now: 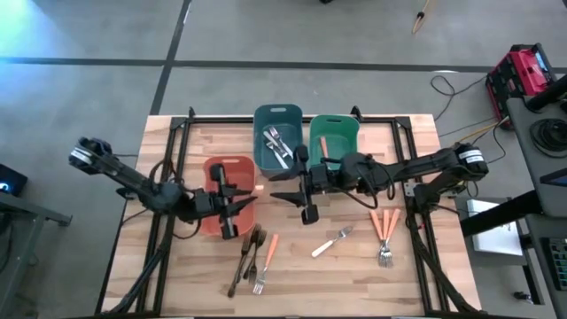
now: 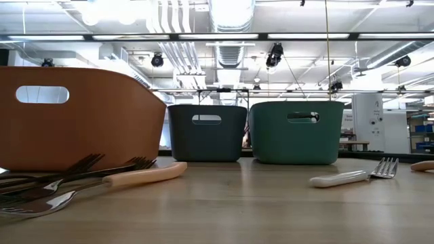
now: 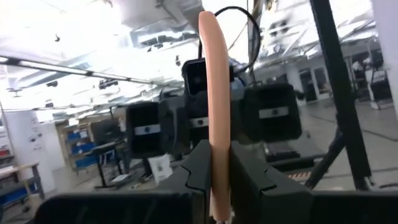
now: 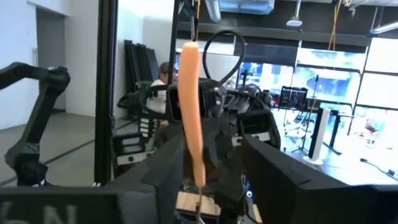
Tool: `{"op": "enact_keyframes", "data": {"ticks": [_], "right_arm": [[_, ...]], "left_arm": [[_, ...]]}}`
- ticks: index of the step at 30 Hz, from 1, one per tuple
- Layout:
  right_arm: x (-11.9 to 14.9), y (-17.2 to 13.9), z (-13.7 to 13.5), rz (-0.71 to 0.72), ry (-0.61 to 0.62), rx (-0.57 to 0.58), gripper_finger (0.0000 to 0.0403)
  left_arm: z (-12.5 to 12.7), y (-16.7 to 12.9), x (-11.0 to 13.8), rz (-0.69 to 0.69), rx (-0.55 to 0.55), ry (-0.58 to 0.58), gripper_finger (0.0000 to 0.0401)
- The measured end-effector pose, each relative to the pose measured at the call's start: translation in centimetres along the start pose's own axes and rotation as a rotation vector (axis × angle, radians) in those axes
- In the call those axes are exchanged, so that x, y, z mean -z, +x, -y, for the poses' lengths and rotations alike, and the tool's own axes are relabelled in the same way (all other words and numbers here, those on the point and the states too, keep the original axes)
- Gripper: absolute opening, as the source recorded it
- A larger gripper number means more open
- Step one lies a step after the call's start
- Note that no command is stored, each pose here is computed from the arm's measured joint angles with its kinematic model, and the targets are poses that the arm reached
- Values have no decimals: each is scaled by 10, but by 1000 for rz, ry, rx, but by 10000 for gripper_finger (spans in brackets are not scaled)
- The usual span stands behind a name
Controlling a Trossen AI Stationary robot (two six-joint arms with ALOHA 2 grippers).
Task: Sort silverware by color (type)
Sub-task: Put the orange fork into the green bin
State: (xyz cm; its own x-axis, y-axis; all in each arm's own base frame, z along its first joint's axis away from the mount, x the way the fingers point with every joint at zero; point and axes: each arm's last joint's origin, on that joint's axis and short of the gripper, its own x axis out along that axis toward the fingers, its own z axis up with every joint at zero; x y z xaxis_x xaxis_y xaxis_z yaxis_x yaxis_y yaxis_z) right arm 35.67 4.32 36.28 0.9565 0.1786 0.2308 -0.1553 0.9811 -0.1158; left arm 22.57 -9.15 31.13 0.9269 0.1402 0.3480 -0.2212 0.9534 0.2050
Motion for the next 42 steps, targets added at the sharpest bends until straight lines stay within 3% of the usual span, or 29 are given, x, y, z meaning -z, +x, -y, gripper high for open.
{"op": "enact_keyframes", "data": {"ticks": [6,18,21,27,28,37,42], "right_arm": [[1,4,1,5,9,3,202],[5,5,2,-11,-25,3,205],[5,5,2,-9,-26,3,176],[5,5,1,-9,-34,-4,36],[5,5,1,-9,-43,-4,29],[2,6,3,-20,-21,27,29],[-10,7,11,-142,-27,113,28]], "left_arm": [[1,11,12,23,-17,-7,20],[13,44,26,3,-36,26,20],[14,45,27,4,-36,26,20],[13,45,27,3,-50,9,23],[13,45,26,0,-56,-1,27],[13,45,28,-28,-56,3,120],[8,40,23,-115,-220,68,167]]}}
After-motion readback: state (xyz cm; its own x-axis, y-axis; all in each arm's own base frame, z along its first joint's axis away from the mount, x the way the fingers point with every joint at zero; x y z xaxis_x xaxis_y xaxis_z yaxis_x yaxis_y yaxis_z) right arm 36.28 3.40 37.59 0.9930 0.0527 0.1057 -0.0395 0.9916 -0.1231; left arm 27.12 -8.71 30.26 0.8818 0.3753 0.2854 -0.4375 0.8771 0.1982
